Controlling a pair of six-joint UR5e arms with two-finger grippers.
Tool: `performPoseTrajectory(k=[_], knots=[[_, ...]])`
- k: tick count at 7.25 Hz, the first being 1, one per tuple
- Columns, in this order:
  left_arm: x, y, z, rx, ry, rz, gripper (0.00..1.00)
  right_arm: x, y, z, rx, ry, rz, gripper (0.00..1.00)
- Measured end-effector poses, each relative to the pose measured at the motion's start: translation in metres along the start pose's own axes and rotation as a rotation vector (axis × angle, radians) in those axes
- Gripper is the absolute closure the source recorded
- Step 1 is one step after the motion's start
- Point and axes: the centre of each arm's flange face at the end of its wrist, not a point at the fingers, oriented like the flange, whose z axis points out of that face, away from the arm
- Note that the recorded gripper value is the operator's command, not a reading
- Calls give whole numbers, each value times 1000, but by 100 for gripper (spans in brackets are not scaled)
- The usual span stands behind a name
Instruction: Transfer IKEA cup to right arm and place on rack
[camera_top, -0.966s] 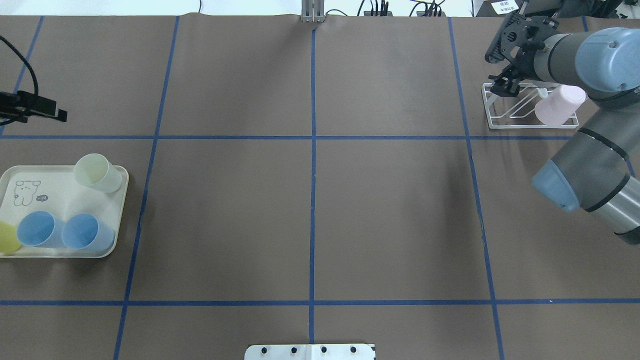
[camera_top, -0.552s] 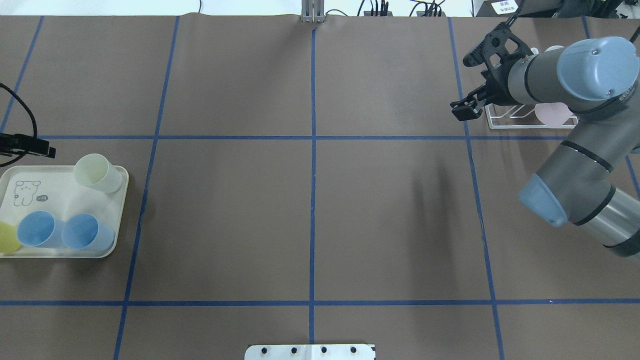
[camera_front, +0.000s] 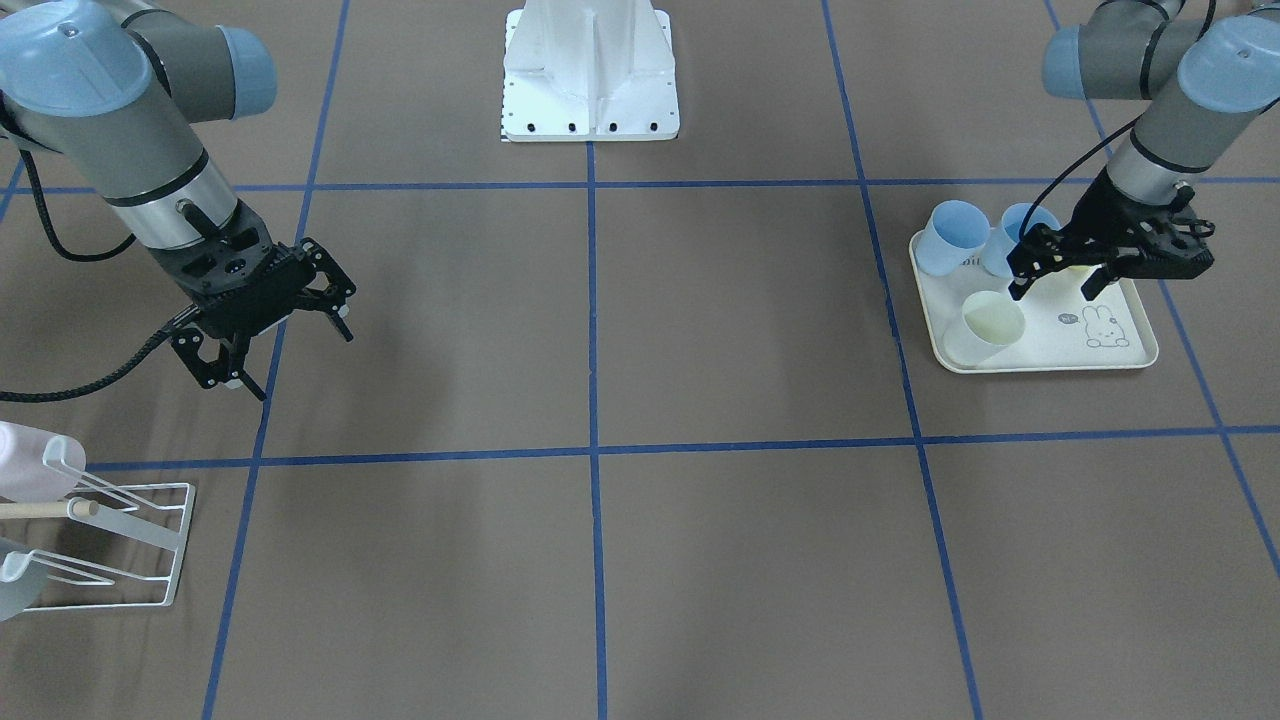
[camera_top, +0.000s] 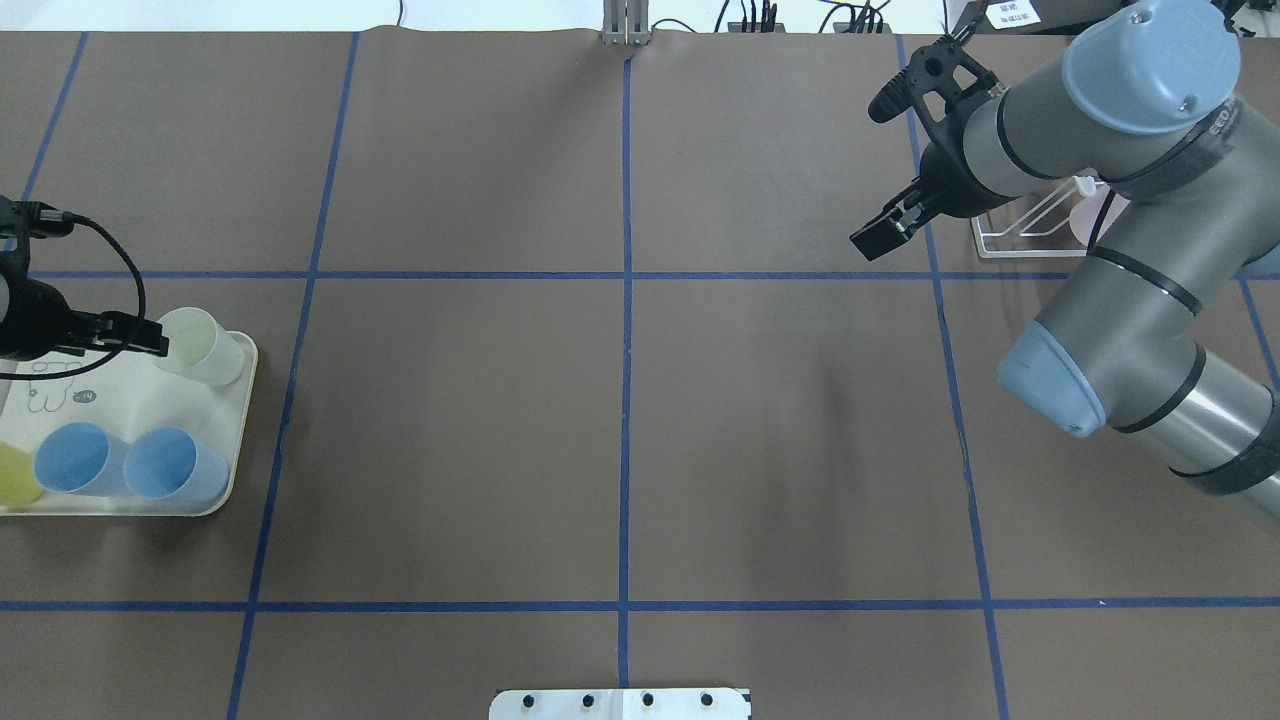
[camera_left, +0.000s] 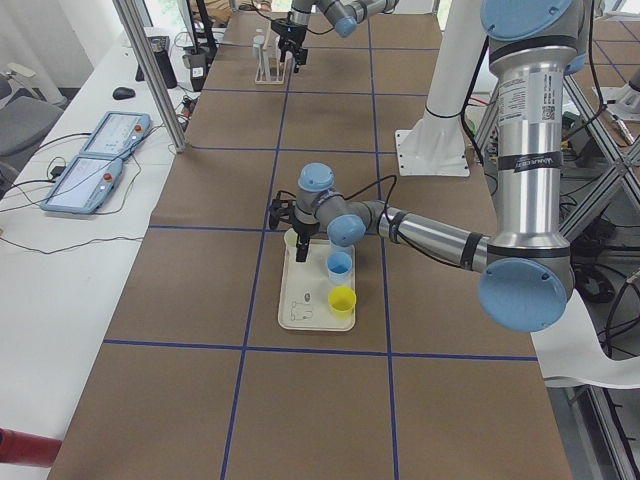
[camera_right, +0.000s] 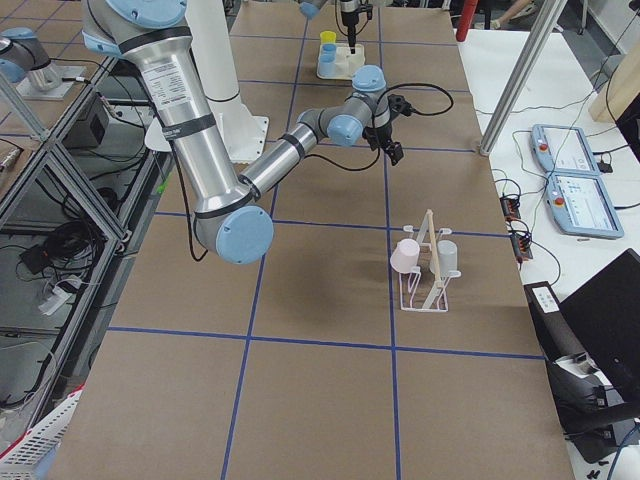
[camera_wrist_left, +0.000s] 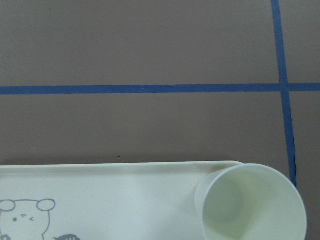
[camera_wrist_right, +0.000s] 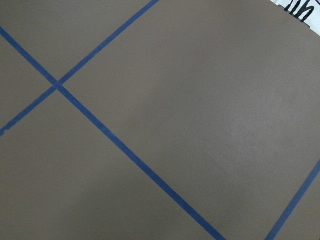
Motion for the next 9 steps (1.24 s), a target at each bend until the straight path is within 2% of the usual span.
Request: performPoseTrajectory(k=[1, 2, 3, 4, 7, 9], knots=[[5, -2, 5, -4, 1, 0, 69, -1, -1, 0, -1, 11, 1, 0], [8, -5, 9, -7, 2, 1, 80, -1, -2, 1, -1, 19, -1, 0], [9, -6, 11, -11, 2, 2, 86, -2, -2, 2, -1, 24, -2, 0], [9, -6, 12, -14, 4, 2, 100, -3, -2, 3, 0, 27, -3, 0], [9, -6, 9, -29, 17, 2, 100, -6, -4, 3, 7, 32, -9, 0], [0, -24, -22, -30, 67, -40, 100, -12, -12, 2, 41, 87, -26, 0]])
